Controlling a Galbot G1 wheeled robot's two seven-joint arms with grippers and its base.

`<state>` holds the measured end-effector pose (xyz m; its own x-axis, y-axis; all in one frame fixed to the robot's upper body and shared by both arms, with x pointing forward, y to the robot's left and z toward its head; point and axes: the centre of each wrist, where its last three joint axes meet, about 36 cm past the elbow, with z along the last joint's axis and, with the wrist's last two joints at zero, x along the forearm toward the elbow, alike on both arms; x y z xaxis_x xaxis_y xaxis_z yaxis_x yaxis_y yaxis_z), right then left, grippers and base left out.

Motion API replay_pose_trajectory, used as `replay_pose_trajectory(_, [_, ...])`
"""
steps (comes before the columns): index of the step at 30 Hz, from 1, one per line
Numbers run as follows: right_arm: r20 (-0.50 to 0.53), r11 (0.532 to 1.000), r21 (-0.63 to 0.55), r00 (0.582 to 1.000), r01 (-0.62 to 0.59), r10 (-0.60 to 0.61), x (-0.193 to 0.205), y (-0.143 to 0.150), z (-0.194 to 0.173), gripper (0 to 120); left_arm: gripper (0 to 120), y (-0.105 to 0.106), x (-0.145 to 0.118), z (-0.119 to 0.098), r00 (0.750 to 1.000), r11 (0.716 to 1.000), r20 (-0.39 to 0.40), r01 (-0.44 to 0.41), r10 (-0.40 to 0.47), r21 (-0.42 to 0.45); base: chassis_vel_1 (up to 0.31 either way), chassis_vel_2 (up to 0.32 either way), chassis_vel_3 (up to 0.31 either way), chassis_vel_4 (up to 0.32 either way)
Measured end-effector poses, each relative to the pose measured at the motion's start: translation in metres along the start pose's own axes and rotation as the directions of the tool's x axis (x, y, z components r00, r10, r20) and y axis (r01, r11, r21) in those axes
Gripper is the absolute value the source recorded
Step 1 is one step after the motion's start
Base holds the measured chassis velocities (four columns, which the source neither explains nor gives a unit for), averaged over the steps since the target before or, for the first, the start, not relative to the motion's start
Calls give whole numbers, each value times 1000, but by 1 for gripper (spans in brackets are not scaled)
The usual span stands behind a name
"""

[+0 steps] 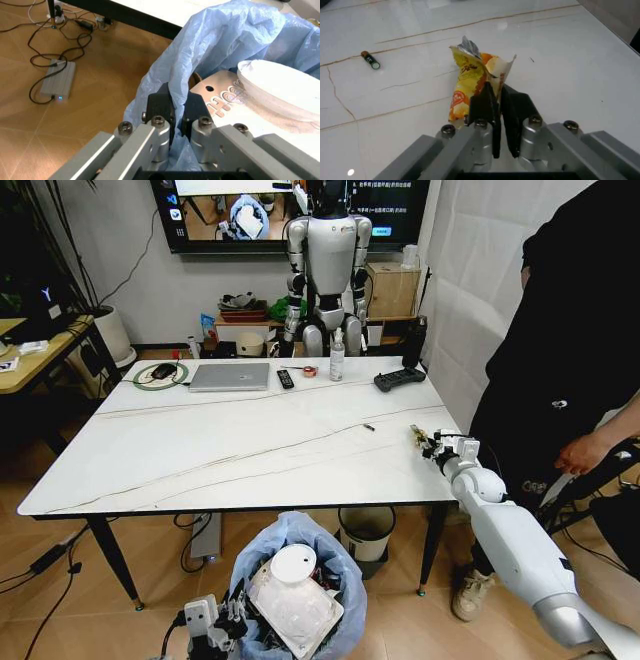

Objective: Pick up the trash bin and place the trash from the table into it.

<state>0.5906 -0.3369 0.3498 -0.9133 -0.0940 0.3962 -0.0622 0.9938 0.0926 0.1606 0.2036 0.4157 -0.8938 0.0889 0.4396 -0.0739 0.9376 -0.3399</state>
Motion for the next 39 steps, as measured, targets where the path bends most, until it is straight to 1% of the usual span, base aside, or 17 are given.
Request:
replay_pose_trajectory(1, [0, 1000, 0, 1000, 0, 0, 0, 0, 0, 4, 0, 0, 0, 0, 1000, 1000, 0, 0, 0, 0, 0, 0, 0, 0])
replay_pose_trajectory(2, [2, 1000, 3, 1000, 0, 0, 0, 0, 0, 0, 0, 0, 0, 0, 1000, 1000, 0, 0, 0, 0, 0, 0, 0, 0])
replay_pose_trajectory(8, [53, 999, 3, 998, 41, -41, 16, 0, -11, 0, 0, 0, 0, 0, 1000, 1000, -1, -2, 2, -1, 0, 0, 0, 0])
replay_pose_trajectory(12, [133, 979, -3, 970, 205, -203, 62, 15, -20, 0, 0, 1, 0, 0, 1000, 1000, -3, -4, 4, -1, 0, 0, 0, 0])
replay_pose_trajectory(14, [155, 953, -6, 942, 303, -299, 84, 30, -17, 0, 0, 1, -1, 0, 1000, 1000, -3, -4, 4, 0, 0, 0, 0, 0])
replay_pose_trajectory(15, [172, 925, -5, 911, 381, -374, 102, 45, -17, 0, 0, 1, -1, 0, 1000, 1000, -2, -4, 4, 1, 0, 0, 0, 0])
replay_pose_trajectory(16, [172, 925, -5, 911, 381, -374, 102, 45, -17, 0, 0, 1, -1, 0, 1000, 1000, -2, -4, 4, 1, 0, 0, 0, 0])
replay_pose_trajectory(21, [197, 803, 15, 786, 596, -586, 162, 95, -20, 0, 0, 2, -2, 0, 1000, 1000, 0, -2, 2, 5, 0, 0, 0, 0])
replay_pose_trajectory(22, [198, 769, 23, 751, 638, -630, 176, 106, -20, 0, 0, 2, -2, 0, 1000, 1000, -1, -1, 1, 5, 0, 0, 0, 0])
replay_pose_trajectory(23, [198, 769, 23, 751, 638, -630, 176, 106, -20, 0, 0, 2, -2, 0, 1000, 1000, -1, -1, 1, 5, 0, 0, 0, 0])
replay_pose_trajectory(27, [190, 633, 52, 615, 772, -765, 227, 150, -25, 0, 0, 3, -2, 0, 1000, 1000, -4, 2, -2, 3, 0, 0, 0, 0])
replay_pose_trajectory(28, [171, 579, 58, 564, 813, -808, 244, 164, -22, 0, 0, 3, -2, 0, 1000, 1000, -4, 3, -3, 2, 0, 0, 0, 0])
replay_pose_trajectory(29, [171, 579, 58, 564, 813, -808, 244, 164, -22, 0, 0, 3, -2, 0, 1000, 1000, -4, 3, -3, 2, 0, 0, 0, 0])
replay_pose_trajectory(30, [154, 551, 61, 537, 832, -829, 254, 171, -19, 0, 0, 2, -2, 0, 1000, 1000, -3, 3, -3, 2, 0, 0, 0, 0])
replay_pose_trajectory(33, [89, 495, 58, 490, 867, -867, 271, 185, 0, 0, 0, 2, -1, -3, 1000, 1000, 3, 1, -1, 2, 0, 0, 0, 0])
replay_pose_trajectory(36, [47, 483, 62, 481, 873, -875, 275, 190, 15, 0, 0, 1, -1, -4, 1000, 1000, 6, 0, 0, 3, 0, 0, 0, 0])
replay_pose_trajectory(39, [-21, 491, 73, 494, 868, -869, 271, 191, 41, 0, 0, 0, -1, -4, 1000, 1000, 8, -2, 2, 4, 0, 0, 0, 0])
